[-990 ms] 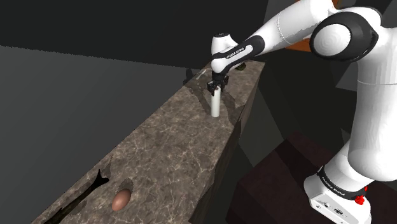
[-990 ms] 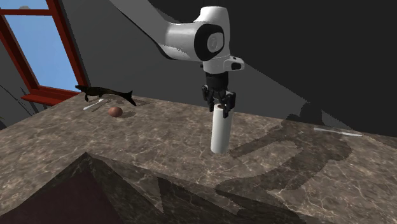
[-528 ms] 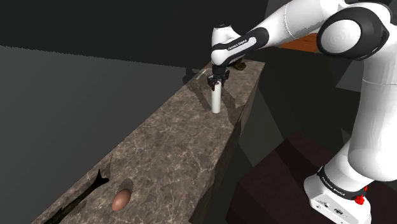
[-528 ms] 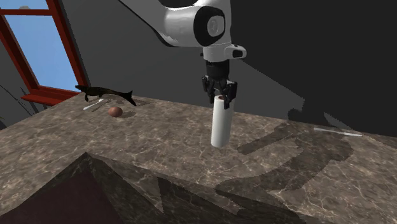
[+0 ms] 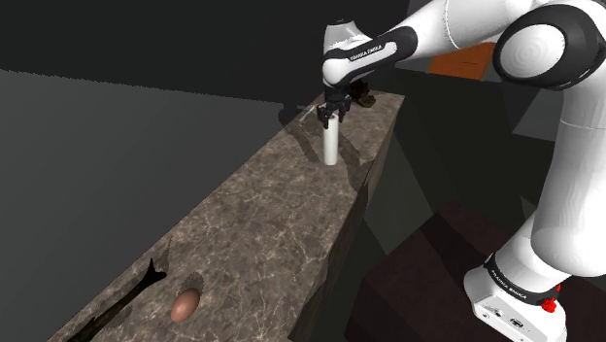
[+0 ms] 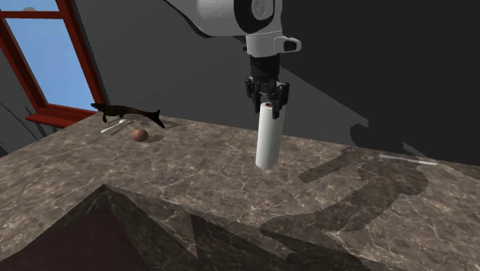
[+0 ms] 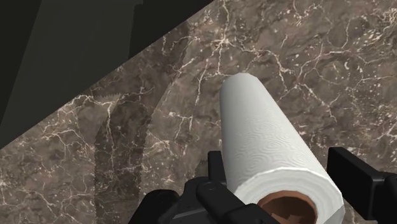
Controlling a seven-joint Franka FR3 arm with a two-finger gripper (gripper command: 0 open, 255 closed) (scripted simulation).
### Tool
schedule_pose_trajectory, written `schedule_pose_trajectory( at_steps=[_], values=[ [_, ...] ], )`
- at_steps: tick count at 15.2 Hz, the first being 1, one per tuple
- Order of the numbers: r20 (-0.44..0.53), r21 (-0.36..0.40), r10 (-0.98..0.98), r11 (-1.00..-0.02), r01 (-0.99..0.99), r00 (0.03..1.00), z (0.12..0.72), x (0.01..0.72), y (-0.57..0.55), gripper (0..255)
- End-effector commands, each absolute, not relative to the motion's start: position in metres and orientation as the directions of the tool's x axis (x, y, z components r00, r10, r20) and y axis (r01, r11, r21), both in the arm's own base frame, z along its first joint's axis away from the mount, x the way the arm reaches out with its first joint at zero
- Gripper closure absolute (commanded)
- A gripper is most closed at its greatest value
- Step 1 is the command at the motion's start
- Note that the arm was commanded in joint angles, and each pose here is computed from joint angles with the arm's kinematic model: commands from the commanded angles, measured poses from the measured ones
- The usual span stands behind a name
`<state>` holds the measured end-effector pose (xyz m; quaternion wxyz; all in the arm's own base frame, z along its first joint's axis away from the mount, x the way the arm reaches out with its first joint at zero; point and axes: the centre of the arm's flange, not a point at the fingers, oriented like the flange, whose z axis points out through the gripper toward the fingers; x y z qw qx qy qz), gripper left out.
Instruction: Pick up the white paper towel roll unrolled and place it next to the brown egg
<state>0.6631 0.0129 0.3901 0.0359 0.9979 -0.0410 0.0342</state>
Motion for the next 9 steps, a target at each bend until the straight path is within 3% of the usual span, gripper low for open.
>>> schedule_pose_trajectory(
  at_steps=[1,9],
  values=[
    [0.071,0.069,-0.080,-0.994,-0.084,0.994,0.400,0.663,0.013,255],
    [0.071,0.069,-0.080,-0.994,-0.084,0.994,0.442,0.663,0.013,255]
  ],
)
